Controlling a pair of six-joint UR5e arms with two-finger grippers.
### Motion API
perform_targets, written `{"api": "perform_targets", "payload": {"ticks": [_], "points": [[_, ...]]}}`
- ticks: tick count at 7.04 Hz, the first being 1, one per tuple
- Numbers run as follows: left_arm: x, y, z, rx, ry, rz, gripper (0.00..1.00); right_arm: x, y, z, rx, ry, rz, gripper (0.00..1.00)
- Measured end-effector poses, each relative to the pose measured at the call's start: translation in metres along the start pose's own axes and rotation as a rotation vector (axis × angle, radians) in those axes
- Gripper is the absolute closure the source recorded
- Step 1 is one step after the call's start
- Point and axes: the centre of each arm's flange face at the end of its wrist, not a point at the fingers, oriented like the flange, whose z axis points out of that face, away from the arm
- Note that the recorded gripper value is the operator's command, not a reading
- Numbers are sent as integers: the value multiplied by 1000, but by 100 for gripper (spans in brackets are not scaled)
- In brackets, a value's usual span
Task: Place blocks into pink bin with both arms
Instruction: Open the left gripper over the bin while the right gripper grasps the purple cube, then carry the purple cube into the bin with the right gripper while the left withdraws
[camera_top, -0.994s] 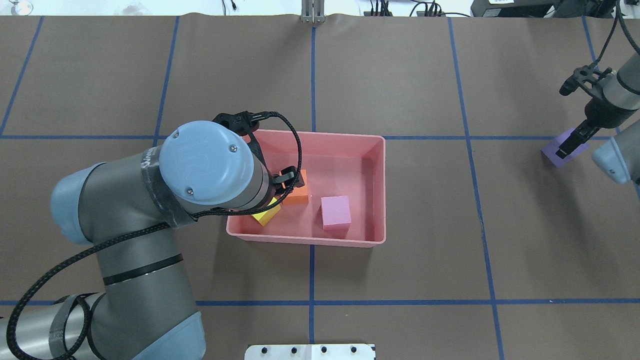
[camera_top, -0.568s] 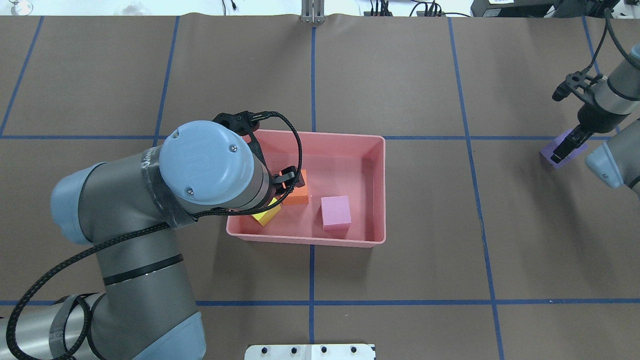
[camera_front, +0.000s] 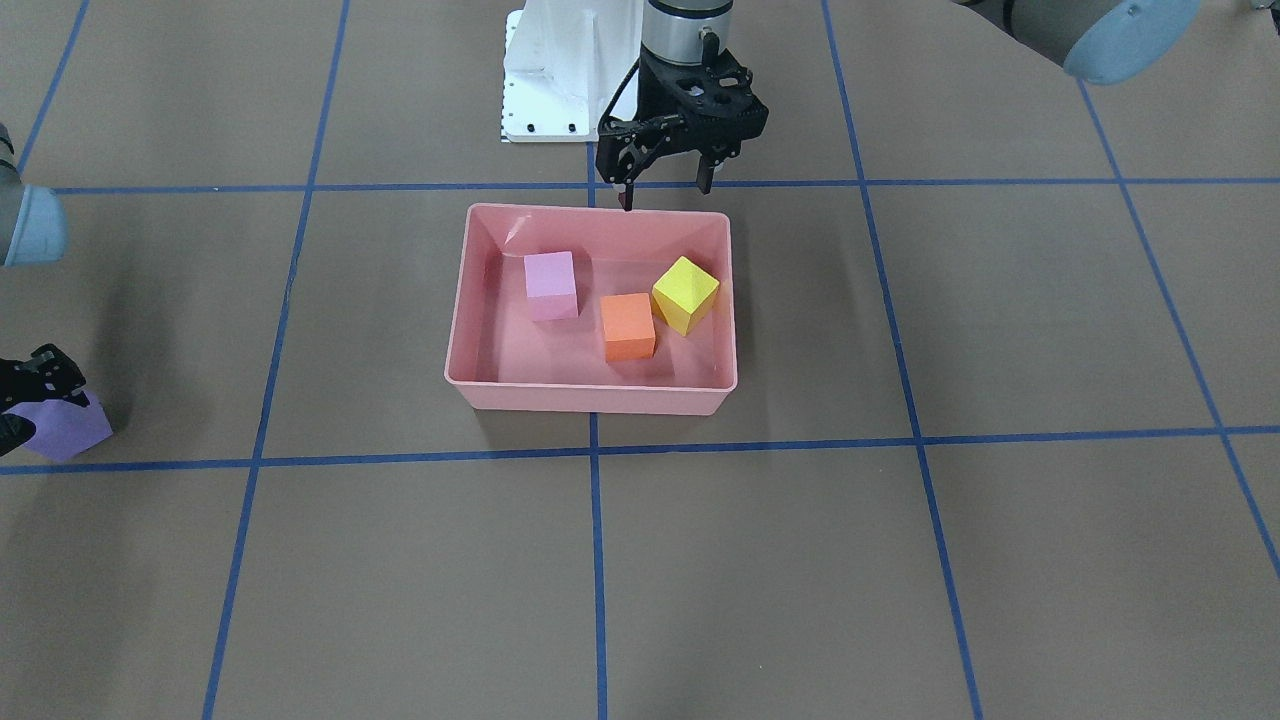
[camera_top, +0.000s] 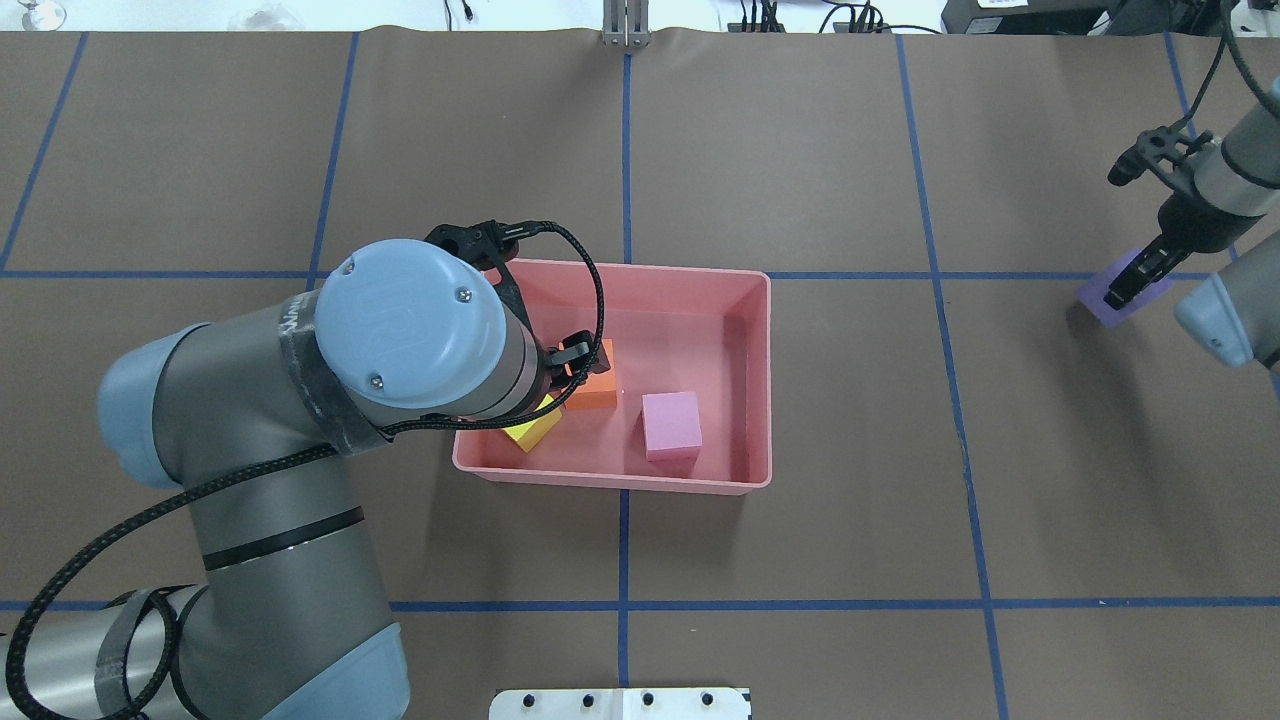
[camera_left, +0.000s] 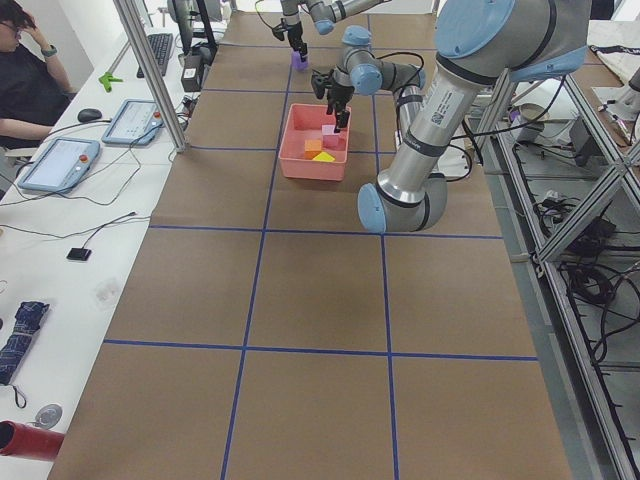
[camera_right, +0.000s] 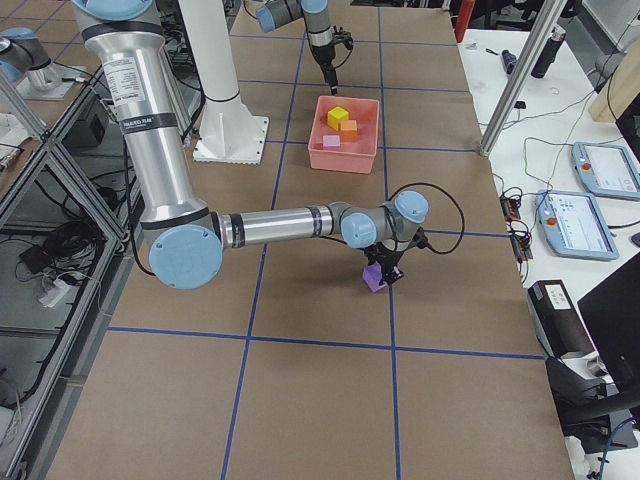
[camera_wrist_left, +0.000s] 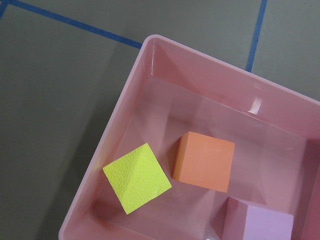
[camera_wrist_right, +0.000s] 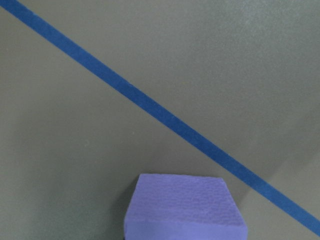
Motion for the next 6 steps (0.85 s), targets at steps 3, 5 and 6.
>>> {"api": "perform_targets", "payload": {"ticks": [3, 5, 6], "points": [[-27, -25, -27, 30, -35, 149, 0, -33, -56, -140, 56, -15, 130, 100], [-73, -84, -39, 36, -125, 256, 0, -139, -100, -183, 72, -45, 289, 100], [-105, -122, -47, 22, -155, 272, 0, -215, -124, -186, 80, -73, 396, 100]]}}
